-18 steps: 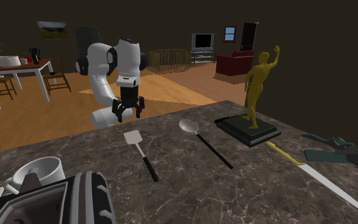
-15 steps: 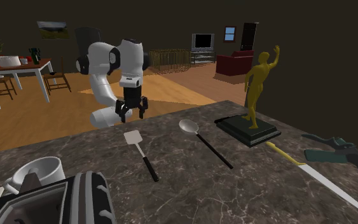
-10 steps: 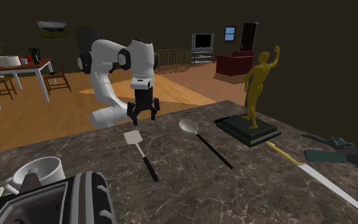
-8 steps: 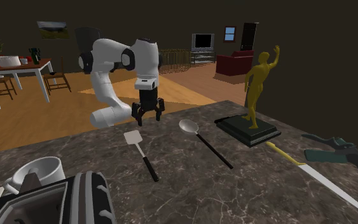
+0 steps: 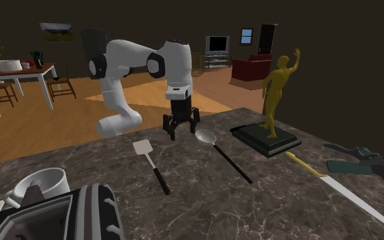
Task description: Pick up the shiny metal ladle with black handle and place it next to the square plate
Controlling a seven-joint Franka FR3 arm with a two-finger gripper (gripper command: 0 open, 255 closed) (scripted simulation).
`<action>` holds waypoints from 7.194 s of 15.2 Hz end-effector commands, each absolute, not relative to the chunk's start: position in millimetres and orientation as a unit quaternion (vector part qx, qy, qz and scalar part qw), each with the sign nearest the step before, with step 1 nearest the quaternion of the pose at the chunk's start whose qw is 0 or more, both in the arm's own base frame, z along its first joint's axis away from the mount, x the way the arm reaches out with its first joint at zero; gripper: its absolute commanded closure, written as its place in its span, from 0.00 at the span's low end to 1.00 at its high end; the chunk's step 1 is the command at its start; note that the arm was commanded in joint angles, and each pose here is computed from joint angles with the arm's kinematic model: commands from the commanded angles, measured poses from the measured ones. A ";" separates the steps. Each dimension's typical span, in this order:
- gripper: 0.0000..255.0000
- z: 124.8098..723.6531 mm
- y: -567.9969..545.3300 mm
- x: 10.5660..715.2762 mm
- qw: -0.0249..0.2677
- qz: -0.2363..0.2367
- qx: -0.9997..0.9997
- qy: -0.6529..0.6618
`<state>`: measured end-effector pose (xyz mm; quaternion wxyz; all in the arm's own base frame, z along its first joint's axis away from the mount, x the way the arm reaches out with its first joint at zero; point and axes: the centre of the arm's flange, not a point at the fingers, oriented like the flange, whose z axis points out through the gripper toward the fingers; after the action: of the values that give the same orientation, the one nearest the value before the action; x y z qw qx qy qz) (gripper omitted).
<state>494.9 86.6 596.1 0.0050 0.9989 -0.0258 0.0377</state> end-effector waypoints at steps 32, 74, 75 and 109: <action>1.00 574.0 125.2 630.1 -0.043 0.060 0.993 -0.097; 1.00 685.4 -63.6 508.5 -0.043 0.060 0.993 -0.097; 1.00 685.4 -74.7 501.4 -0.043 0.060 0.993 -0.097; 1.00 607.3 -285.1 366.0 -0.043 0.060 0.993 -0.097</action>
<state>366.0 -285.1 613.1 -0.0425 0.9926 -0.0965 0.0600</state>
